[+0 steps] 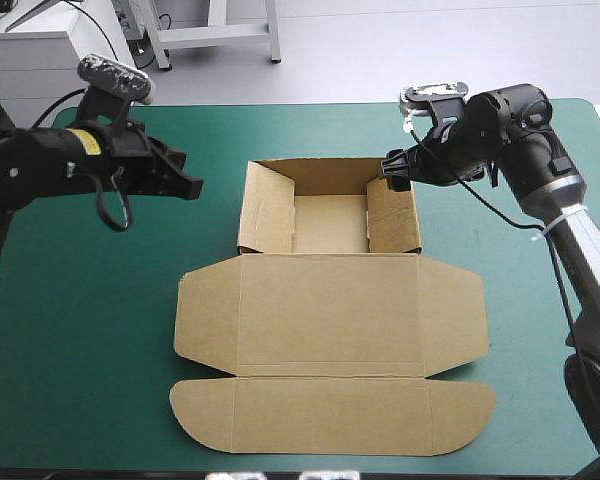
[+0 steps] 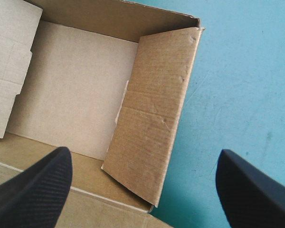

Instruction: Fold the box

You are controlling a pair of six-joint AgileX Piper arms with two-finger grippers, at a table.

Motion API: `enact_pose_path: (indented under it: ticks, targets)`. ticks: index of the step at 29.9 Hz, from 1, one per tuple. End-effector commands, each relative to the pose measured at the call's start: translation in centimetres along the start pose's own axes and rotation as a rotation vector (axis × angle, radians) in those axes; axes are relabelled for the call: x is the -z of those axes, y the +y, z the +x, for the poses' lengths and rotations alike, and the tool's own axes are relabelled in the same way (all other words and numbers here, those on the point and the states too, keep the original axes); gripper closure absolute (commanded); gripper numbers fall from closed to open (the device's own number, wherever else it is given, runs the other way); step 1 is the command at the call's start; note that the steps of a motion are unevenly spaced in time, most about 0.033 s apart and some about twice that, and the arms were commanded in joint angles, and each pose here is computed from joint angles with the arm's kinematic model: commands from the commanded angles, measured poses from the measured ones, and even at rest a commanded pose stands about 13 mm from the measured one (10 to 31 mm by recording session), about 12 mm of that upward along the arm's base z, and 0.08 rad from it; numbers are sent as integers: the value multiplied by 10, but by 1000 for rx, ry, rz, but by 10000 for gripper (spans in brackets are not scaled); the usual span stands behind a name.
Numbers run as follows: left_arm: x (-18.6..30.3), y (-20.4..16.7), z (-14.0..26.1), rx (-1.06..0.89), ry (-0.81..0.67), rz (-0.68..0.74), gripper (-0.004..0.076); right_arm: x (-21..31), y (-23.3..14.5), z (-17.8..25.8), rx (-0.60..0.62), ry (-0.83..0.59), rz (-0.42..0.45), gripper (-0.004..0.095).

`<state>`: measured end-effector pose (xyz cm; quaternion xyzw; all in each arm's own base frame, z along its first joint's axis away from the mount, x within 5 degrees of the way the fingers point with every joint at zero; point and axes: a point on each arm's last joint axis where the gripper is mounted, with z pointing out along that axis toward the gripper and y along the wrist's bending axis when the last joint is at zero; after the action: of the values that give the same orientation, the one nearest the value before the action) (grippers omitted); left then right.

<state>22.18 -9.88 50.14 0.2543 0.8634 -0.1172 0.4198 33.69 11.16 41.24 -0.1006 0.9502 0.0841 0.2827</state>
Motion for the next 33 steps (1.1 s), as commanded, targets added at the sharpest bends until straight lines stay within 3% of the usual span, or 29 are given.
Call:
enact_pose_path:
  ticks: [1,6,20,27,30,33]
  targets:
    - [32,-6,20,-25,7,-32,732,22,2,-3,11,-64,-16,140]
    - [41,-7,66,-38,83,-87,732,9,2,-4,9,-39,-13,140]
    - [47,-25,195,14,219,-69,732,-67,-9,-12,38,67,84,140]
    - [56,-30,223,13,186,-74,732,-112,-12,-8,38,151,93,144]
    - [60,-31,224,11,167,-77,732,-125,-12,-7,36,174,92,218]
    - [60,-31,224,11,163,-78,732,-132,-13,-6,24,185,94,426]
